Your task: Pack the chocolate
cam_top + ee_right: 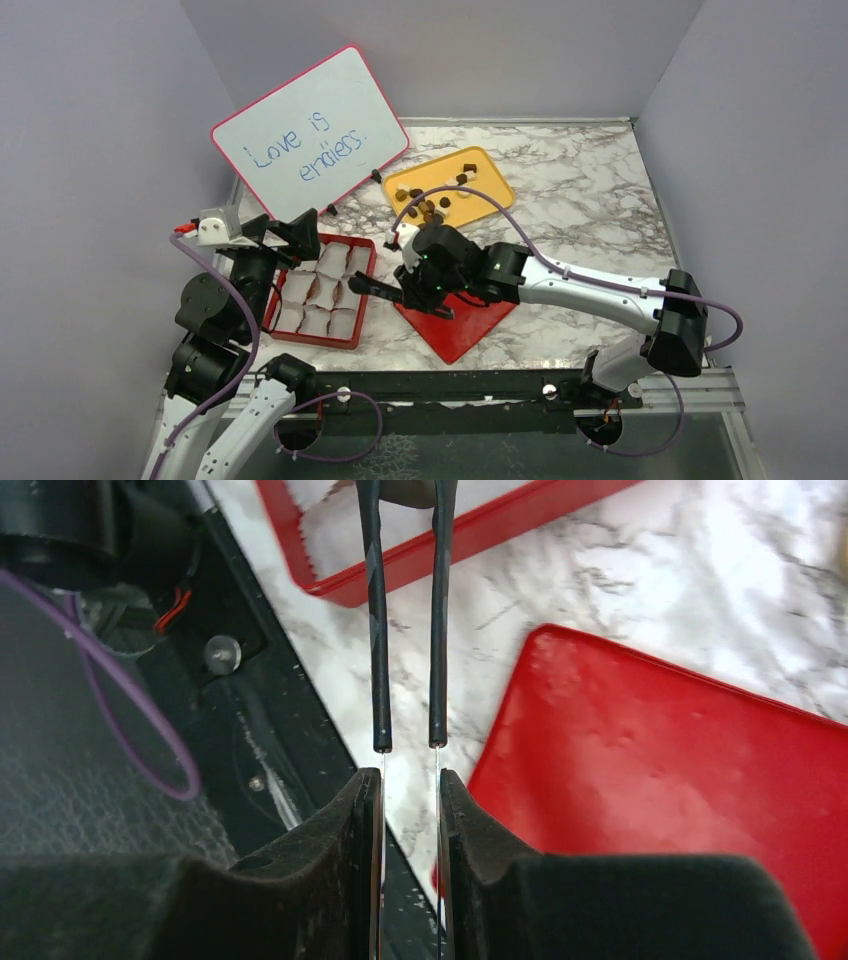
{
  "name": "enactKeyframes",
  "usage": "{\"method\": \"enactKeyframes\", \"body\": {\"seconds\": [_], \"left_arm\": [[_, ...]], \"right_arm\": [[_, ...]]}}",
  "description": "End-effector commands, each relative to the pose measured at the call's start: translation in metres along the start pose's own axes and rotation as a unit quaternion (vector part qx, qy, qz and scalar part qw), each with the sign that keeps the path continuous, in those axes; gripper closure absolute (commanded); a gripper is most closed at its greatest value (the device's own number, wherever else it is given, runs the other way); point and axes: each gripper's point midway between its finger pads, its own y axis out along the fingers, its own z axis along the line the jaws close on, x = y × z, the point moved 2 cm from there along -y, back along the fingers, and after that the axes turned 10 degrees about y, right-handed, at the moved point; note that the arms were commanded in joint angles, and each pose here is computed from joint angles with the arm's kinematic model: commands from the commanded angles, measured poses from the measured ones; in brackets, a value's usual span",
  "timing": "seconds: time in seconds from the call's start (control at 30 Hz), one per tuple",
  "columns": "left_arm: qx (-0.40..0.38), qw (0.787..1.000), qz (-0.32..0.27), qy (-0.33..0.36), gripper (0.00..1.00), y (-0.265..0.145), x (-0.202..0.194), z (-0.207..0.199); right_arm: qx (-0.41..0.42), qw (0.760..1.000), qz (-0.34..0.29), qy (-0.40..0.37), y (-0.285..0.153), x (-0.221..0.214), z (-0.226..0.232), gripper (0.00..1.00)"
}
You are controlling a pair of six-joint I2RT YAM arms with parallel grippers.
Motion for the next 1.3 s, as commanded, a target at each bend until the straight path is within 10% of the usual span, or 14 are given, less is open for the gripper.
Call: {"method": "enactKeyframes", "body": {"seconds": [0.0,1.27], "left_arm": [[0.021,1.000,-0.017,0.001,0.01,-0.008,0.015,0.009],[0.024,1.000,-0.016,-0.001,0.01,-0.011,0.014,0.010]], "right_arm": [[0.001,1.000,0.005,-0.015,0.013,0.000,0.025,0.74],[-0.012,0.998,0.026,-0.049,0.026,-0.012,0.050,0.62]]}}
